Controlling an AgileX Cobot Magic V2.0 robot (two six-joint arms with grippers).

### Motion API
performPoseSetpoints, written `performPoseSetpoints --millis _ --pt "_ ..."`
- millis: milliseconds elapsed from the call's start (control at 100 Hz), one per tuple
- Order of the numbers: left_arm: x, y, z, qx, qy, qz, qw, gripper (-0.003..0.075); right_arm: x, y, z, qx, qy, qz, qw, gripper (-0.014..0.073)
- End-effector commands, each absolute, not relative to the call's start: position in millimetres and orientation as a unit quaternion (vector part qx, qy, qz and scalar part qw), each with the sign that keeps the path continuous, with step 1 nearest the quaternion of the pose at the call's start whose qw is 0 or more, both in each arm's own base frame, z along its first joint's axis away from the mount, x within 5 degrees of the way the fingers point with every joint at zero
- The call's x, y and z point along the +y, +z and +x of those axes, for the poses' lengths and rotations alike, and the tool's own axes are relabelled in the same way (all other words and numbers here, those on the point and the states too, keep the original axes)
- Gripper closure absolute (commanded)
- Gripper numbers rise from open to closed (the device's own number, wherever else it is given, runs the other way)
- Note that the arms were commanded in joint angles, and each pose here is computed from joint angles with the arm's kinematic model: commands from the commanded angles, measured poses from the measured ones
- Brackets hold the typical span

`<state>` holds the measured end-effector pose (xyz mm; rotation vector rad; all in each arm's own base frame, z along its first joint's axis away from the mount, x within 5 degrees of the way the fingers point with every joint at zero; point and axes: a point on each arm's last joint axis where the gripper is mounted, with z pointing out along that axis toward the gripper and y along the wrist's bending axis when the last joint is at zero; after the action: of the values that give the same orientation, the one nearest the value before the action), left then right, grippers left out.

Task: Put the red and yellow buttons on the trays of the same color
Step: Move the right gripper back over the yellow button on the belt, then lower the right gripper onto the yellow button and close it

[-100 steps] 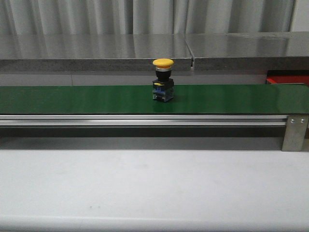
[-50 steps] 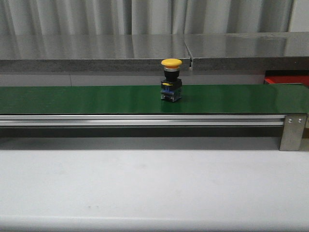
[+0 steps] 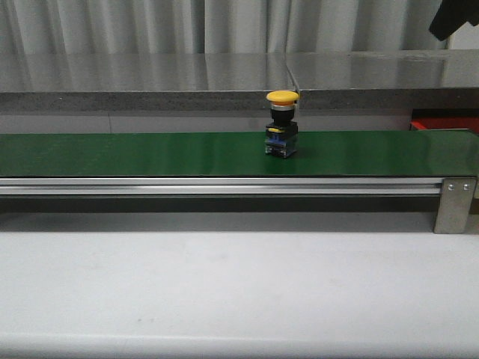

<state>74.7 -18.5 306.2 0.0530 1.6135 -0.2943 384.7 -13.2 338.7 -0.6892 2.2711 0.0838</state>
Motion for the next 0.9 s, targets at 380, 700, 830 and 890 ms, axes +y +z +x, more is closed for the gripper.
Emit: performPoseSetpoints --millis 380,700,830,890 --pt "-16.3 320.1 75.0 0.69 -0.134 0.009 0.711 0.0741 69.8 311.5 361.5 0.856 0.058 -0.346 0.38 0.003" --pt "-16.3 320.1 75.0 0.69 -0.134 0.009 0.711 0.0741 81.9 291.9 373.5 0.856 0.088 -0.345 0.374 0.003" --pt "-16.3 320.1 75.0 0.69 -0.134 0.009 0.711 0.0741 84.7 282.9 380.1 0.855 0.1 -0.343 0.376 0.003" --pt "-16.3 320.1 75.0 0.69 -0.134 0.009 0.711 0.0741 85.6 280.0 382.4 0.854 0.105 -0.34 0.378 0.003"
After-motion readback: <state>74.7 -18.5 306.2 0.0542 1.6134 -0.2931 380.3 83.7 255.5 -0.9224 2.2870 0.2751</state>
